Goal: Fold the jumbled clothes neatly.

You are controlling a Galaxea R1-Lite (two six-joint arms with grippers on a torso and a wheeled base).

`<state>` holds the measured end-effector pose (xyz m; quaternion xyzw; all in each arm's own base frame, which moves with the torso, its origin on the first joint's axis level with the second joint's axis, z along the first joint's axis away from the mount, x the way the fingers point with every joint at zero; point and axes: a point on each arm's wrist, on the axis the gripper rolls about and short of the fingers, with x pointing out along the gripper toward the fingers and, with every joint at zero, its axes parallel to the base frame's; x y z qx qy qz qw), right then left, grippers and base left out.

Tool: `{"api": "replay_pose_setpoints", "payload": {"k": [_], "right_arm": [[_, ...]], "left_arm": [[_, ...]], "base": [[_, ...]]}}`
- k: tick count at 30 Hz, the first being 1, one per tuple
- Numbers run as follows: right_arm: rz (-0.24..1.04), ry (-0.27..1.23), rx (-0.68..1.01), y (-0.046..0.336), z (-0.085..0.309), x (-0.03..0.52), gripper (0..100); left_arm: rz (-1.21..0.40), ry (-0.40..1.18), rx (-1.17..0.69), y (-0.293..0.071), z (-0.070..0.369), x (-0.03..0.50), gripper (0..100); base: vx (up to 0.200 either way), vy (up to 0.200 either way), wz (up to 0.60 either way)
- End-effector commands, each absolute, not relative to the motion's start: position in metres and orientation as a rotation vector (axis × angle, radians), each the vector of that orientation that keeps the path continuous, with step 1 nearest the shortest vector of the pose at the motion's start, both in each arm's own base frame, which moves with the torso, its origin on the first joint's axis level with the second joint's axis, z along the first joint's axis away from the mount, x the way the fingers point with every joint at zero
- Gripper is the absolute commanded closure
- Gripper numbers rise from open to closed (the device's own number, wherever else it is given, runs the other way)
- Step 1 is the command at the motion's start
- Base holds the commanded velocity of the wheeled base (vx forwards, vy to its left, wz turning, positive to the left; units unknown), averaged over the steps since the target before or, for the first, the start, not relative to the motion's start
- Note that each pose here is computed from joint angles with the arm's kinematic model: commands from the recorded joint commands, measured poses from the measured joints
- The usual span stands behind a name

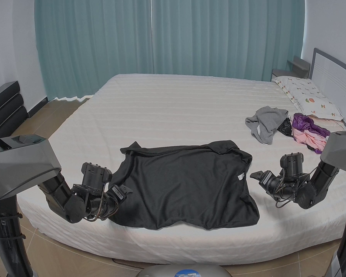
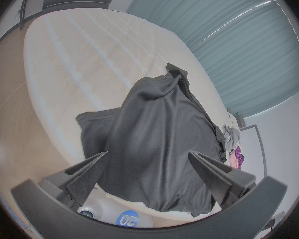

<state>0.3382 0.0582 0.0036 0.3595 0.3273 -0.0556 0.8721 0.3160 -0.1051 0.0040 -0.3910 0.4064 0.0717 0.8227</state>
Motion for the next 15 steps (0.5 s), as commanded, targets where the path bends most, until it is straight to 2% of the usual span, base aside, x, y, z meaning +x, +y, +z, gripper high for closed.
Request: {"api": "replay_pose_setpoints", "payload": {"k": [1, 15], "right_arm": [[-0.116, 0.693, 0.748, 0.059, 0.001, 0.338, 0], [-0.12, 0.705, 0.745, 0.06, -0.003, 0.337, 0]], "left_arm": [[0.181, 0.874, -0.815, -0.103, 0.001, 0.312, 0], [0.339, 0.861, -0.766, -0.07, -0.021, 0.334, 0]], "base": [[0.0, 0.0, 0.0], [0.0, 0.0, 0.0]]}}
